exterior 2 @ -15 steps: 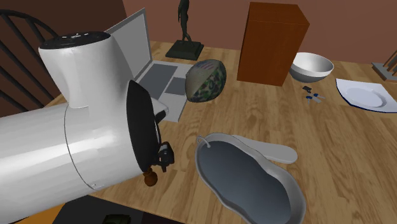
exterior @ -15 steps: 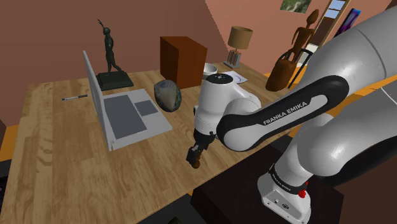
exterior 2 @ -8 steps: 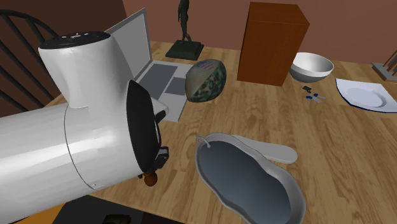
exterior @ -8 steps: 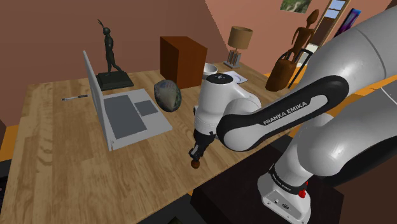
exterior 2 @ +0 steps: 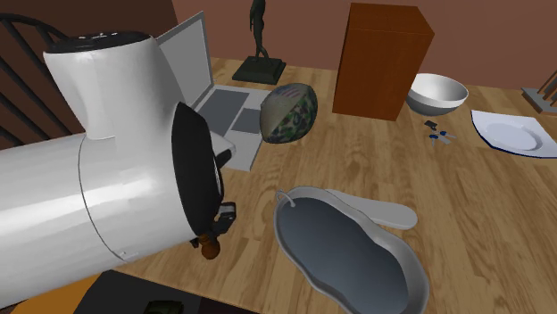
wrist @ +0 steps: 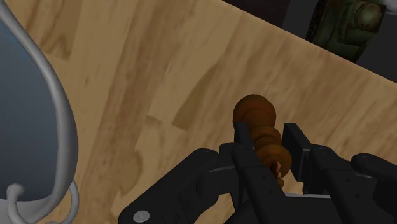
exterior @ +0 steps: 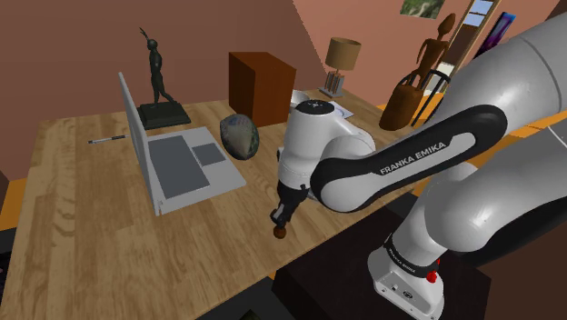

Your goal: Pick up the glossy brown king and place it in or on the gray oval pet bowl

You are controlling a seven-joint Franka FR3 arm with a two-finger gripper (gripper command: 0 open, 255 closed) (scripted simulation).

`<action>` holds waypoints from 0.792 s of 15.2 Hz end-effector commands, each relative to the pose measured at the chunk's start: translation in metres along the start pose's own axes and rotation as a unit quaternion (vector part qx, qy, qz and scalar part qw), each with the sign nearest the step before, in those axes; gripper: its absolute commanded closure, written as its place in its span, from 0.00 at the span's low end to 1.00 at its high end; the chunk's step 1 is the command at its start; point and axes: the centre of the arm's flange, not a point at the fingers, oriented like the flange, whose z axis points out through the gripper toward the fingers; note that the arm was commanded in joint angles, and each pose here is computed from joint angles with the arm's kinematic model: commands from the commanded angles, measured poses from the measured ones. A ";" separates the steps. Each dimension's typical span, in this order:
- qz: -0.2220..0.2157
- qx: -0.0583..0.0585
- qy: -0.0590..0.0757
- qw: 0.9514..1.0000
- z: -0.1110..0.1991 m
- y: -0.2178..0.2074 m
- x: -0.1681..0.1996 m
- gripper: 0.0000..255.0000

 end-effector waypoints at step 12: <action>0.000 0.000 0.000 1.000 -0.069 0.000 0.001 1.00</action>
